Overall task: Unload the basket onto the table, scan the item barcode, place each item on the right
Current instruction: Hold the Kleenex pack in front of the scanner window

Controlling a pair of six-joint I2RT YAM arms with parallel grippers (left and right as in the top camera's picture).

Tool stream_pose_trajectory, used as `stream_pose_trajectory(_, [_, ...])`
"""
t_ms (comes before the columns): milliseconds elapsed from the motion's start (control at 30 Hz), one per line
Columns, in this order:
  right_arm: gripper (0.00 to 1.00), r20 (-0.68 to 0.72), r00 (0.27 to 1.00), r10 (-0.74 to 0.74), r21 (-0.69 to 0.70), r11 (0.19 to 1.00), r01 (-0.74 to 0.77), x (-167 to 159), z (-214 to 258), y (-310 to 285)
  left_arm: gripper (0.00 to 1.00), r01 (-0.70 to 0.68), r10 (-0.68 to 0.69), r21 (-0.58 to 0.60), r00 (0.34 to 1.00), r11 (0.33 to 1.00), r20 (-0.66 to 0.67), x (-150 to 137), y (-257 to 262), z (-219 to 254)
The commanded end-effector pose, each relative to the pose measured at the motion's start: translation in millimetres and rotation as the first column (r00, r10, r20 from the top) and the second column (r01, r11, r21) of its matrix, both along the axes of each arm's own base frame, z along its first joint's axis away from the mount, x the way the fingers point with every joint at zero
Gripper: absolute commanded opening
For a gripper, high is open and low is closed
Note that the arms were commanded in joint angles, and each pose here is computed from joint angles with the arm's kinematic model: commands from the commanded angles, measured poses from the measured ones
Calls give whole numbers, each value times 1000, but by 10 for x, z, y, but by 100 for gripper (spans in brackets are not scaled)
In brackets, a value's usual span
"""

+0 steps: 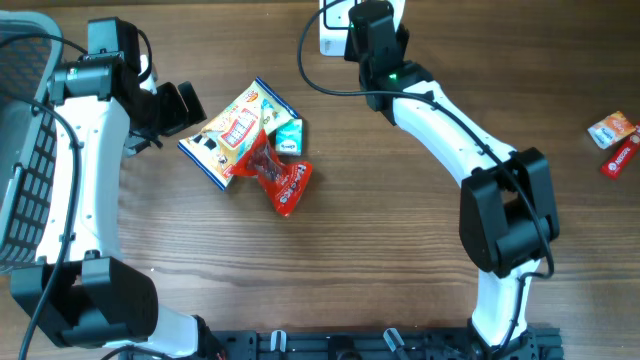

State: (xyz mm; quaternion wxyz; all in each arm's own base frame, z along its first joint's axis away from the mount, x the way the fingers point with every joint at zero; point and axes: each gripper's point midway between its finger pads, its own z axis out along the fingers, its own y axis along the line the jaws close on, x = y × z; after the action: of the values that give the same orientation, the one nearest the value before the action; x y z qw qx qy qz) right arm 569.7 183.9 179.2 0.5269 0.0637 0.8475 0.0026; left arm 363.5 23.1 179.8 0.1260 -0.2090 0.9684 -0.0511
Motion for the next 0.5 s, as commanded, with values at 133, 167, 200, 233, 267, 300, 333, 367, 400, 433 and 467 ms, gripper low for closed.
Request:
stream_pose_trajectory(133, [5, 190, 982, 6, 14, 1000, -9, 357, 282, 137, 100, -12, 12, 3, 1000, 1000, -14, -9, 20, -46])
stream_pose_trajectory(167, [5, 200, 980, 11, 8, 1000, -13, 385, 252, 151, 100, -12, 12, 3, 1000, 1000, -14, -9, 20, -46])
stream_pose_trajectory(200, [4, 200, 980, 11, 7, 1000, -12, 399, 212, 157, 100, -12, 12, 3, 1000, 1000, -14, -9, 20, -46])
stream_pose_trajectory(233, [5, 192, 981, 13, 1, 1000, -13, 420, 113, 167, 100, -12, 12, 3, 1000, 1000, -14, -9, 20, -46])
stream_pose_trajectory(267, [5, 180, 984, 14, -5, 1000, -13, 432, 24, 173, 100, -12, 12, 3, 1000, 1000, -14, -9, 20, -46])
stream_pose_trajectory(300, [5, 165, 986, 18, -19, 1000, -15, 443, -78, 175, 100, -12, 12, 3, 1000, 1000, -15, -10, 20, -46])
stream_pose_trajectory(333, [5, 154, 988, 29, -44, 999, -22, 454, -166, 180, 100, -12, 12, 3, 1000, 1000, -15, -10, 20, -46])
stream_pose_trajectory(367, [5, 145, 989, 40, -70, 997, -30, 466, -245, 188, 100, -12, 12, 3, 1000, 1000, -14, -9, 20, -46])
stream_pose_trajectory(400, [5, 142, 988, 52, -96, 995, -39, 482, -309, 196, 100, -12, 12, 3, 1000, 1000, -14, -9, 20, -46])
stream_pose_trajectory(433, [5, 144, 988, 60, -112, 993, -43, 495, -339, 202, 100, -12, 12, 3, 1000, 1000, -14, -9, 20, -46])
stream_pose_trajectory(467, [5, 146, 987, 68, -128, 991, -49, 514, -402, 210, 100, -12, 12, 3, 1000, 1000, -15, -10, 20, -46])
